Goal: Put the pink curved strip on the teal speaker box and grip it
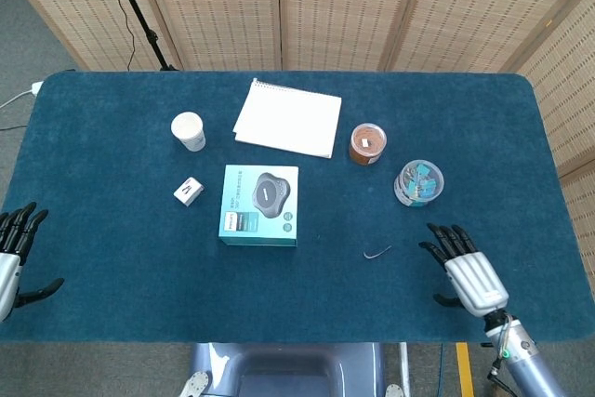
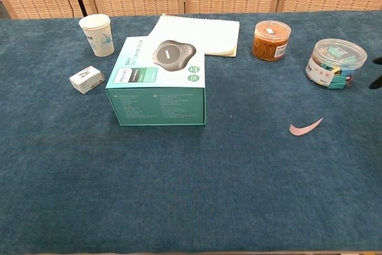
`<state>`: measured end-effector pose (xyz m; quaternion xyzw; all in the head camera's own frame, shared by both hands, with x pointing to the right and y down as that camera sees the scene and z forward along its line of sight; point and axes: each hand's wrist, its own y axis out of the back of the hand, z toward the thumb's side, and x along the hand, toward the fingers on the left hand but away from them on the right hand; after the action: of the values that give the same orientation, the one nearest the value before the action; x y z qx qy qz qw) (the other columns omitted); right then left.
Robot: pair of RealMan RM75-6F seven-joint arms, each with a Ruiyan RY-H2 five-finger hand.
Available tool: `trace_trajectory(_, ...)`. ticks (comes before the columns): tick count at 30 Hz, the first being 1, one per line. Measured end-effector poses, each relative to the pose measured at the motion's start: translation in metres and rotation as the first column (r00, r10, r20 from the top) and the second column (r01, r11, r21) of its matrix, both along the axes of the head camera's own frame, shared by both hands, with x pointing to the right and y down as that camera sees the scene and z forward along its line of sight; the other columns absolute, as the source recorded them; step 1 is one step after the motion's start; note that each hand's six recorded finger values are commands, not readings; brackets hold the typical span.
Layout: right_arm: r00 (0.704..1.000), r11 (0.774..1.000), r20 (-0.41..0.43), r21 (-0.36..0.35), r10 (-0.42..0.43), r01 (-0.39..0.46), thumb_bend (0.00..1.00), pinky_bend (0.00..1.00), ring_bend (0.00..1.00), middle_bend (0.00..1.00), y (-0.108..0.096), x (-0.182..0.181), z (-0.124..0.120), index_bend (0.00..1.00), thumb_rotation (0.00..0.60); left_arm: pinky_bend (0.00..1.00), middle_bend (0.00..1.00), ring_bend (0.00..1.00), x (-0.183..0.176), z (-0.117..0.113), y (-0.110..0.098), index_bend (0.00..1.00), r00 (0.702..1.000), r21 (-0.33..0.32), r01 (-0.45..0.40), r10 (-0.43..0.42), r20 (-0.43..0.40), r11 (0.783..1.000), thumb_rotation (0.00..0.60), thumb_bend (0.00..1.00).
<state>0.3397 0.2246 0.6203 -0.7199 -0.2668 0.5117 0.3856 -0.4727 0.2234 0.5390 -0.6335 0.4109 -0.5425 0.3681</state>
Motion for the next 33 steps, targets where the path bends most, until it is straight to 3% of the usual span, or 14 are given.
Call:
trace_trajectory(13,0.993,0.994,-0.052,0.001,-0.105,0.105,0.30,0.00,0.00,0.00,-0.032,-0.046,0.043,0.29,0.600,0.00,0.00,0.00,0.000,0.002,-0.002,0.00,1.000,-0.010,0.008,-0.008,0.003,1.000,0.600,0.00)
trace_trajectory(33,0.990,0.991,-0.062,-0.025,-0.130,0.129,0.44,0.00,0.00,0.00,-0.033,-0.063,0.069,0.39,0.600,0.00,0.00,0.00,-0.002,0.001,-0.002,0.00,1.000,-0.014,0.022,-0.022,-0.010,1.000,0.600,0.00)
